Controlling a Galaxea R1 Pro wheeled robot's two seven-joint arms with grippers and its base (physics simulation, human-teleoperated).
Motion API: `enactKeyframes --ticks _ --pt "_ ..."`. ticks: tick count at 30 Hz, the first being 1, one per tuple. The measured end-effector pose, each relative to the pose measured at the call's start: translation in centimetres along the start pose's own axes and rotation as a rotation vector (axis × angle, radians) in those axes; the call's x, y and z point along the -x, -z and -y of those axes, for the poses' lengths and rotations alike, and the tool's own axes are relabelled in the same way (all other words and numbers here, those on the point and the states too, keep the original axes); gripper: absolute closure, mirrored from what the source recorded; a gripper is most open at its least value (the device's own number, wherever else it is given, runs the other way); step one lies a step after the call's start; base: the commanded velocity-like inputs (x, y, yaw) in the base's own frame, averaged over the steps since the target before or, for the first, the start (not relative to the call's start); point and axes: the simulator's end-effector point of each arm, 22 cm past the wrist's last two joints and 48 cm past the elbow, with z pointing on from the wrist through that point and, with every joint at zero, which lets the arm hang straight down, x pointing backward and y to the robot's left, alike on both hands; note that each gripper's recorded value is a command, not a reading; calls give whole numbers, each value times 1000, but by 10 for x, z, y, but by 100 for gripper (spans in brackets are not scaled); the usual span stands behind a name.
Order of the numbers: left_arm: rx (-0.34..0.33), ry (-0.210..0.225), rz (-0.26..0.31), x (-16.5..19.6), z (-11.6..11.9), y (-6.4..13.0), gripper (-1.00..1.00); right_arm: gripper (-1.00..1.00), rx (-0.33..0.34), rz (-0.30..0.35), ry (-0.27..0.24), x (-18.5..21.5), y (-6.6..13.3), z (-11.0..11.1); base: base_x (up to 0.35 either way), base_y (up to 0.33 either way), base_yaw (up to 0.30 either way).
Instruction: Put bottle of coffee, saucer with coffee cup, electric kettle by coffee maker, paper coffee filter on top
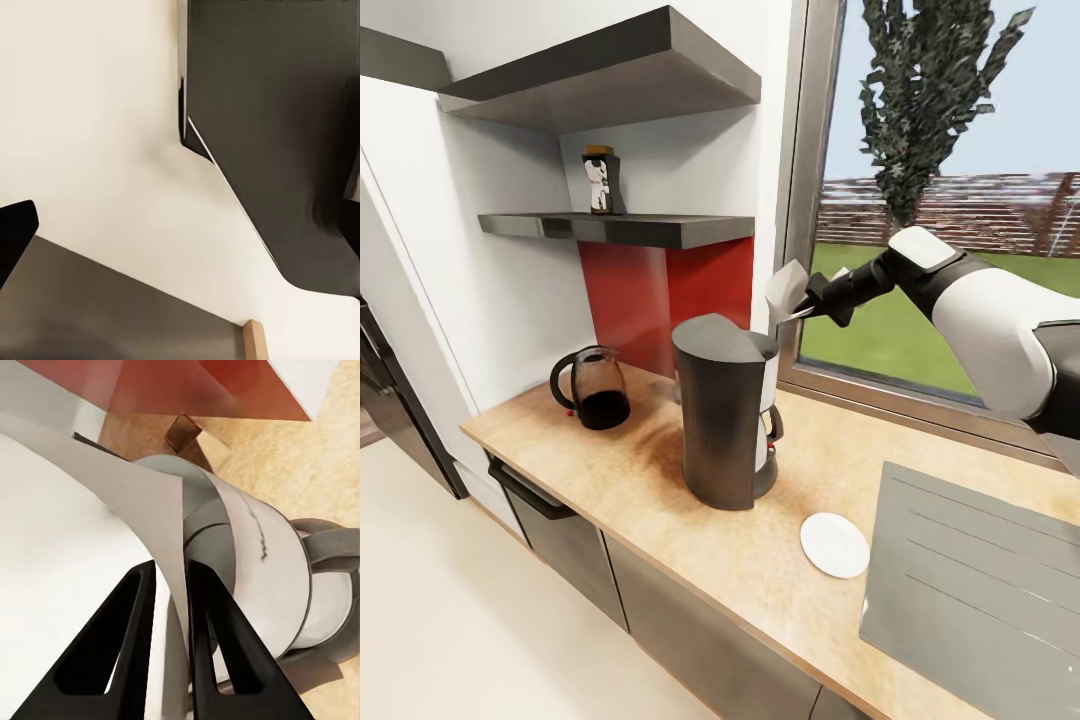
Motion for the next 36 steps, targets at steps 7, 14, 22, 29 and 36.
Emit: enactKeyframes --ticks 7,14,22,29,36 --pt "-2 0 -1 -1 2 0 -100 100 5 0 -3 0 0 -1 0 0 0" --pt "-3 -1 -1 -1 2 0 -100 100 121 -19 -80 -3 1 -23 0 0 0" --pt "-3 -1 -1 -1 2 0 -100 100 166 -34 -120 -6 1 -30 0 0 0" --pt "-3 -1 0 0 2 0 -100 100 169 -34 -121 -6 1 -31 0 0 0" --pt "-3 0 2 1 2 0 -100 100 168 -33 -122 -5 1 -30 -4 0 0"
